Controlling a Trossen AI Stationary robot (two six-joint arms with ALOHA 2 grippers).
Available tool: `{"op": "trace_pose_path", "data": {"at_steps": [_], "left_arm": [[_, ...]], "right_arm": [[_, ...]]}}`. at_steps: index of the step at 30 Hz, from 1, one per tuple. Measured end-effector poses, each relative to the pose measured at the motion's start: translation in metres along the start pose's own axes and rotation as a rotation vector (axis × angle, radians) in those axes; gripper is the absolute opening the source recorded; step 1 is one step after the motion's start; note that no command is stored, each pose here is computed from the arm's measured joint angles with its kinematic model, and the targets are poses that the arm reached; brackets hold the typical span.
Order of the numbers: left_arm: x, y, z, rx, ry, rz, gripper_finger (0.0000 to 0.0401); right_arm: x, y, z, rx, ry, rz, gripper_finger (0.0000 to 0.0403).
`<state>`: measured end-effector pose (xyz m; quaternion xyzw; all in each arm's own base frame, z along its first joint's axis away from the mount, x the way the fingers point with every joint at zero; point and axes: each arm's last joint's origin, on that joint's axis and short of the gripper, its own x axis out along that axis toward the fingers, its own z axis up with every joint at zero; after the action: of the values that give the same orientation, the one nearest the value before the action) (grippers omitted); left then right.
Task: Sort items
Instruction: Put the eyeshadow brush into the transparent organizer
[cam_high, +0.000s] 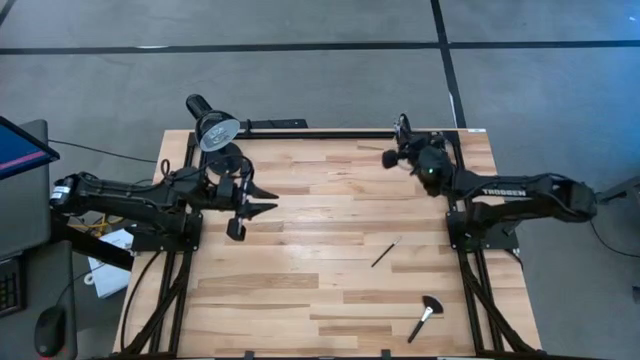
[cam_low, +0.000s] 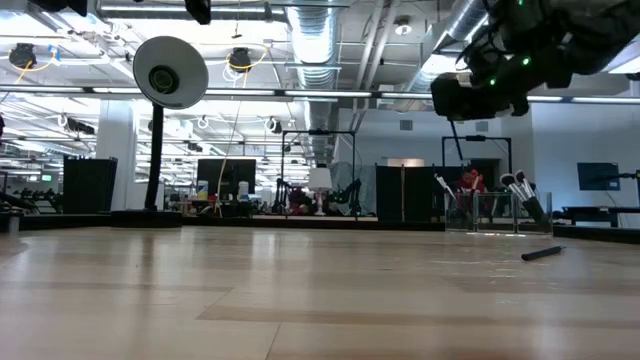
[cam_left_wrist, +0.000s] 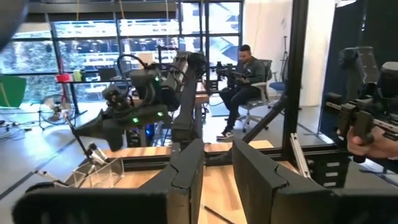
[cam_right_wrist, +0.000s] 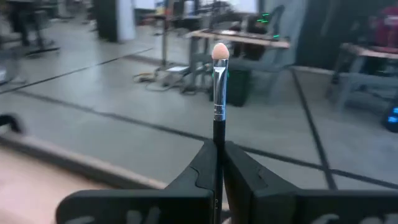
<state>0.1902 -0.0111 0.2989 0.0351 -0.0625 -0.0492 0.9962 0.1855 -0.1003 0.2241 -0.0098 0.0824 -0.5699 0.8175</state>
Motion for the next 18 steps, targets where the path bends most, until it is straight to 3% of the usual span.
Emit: {"op": "trace_pose_path", "data": {"at_steps": [9,18], "left_arm": [[0.011,0.011,-0.007,0.008,0.001,0.055,0.0083],[0.015,0.027,-0.016,0.017,0.035,0.127,0.0083]], "right_arm": [[0.041,-0.033,-0.015,0.041,0.009,-0.046,0.0005],[0.067,-0.039,-0.037,0.087,0.062,-0.03,0.0006]]}}
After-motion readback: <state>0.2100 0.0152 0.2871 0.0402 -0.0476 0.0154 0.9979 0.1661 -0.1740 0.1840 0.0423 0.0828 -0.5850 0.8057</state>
